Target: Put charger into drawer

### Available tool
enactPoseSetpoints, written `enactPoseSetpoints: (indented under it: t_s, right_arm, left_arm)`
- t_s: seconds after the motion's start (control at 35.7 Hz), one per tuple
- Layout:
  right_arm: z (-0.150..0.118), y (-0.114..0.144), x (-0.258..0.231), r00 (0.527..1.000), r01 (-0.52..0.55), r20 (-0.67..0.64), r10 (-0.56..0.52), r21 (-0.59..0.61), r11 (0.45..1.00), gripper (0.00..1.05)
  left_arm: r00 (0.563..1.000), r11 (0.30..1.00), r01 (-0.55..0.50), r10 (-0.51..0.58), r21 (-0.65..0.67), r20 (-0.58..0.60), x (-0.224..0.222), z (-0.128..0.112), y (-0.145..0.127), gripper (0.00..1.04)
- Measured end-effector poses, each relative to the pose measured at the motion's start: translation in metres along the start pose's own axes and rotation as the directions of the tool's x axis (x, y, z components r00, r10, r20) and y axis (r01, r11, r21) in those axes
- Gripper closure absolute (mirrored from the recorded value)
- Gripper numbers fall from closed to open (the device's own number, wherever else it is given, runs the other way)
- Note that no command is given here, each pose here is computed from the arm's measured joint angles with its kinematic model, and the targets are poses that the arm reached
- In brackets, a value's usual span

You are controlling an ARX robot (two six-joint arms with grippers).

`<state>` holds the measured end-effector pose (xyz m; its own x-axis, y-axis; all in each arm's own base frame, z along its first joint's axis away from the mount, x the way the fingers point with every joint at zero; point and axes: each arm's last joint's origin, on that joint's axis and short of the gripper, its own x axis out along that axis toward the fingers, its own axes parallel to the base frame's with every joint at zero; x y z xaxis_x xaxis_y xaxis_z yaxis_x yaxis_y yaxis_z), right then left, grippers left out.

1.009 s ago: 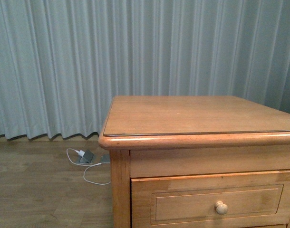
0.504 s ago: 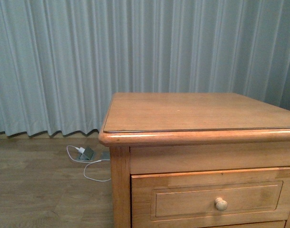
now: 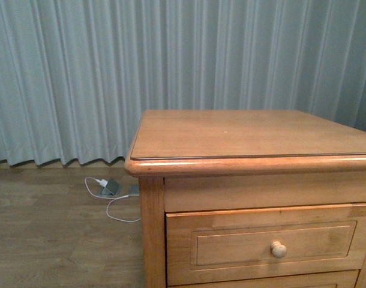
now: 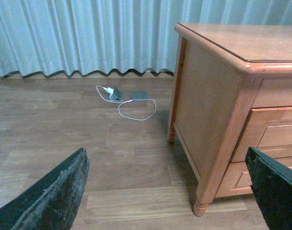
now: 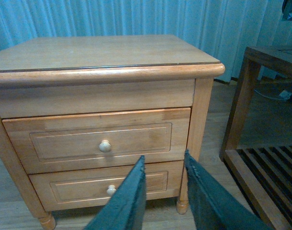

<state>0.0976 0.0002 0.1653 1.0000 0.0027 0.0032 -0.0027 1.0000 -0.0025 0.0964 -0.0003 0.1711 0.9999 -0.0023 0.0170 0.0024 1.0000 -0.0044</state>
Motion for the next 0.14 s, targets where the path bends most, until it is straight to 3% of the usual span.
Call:
enactPoseSetpoints:
  t_s: [0.14]
  right_arm:
    - [0.0000,0.0000,0.0000,1.000,0.000,0.000,0.000,0.000,1.000,0.46]
  left_arm:
    - [1.000,1.000,0.000,0.000,0.000,0.000,0.0000,0.0000,0.0000,0.06]
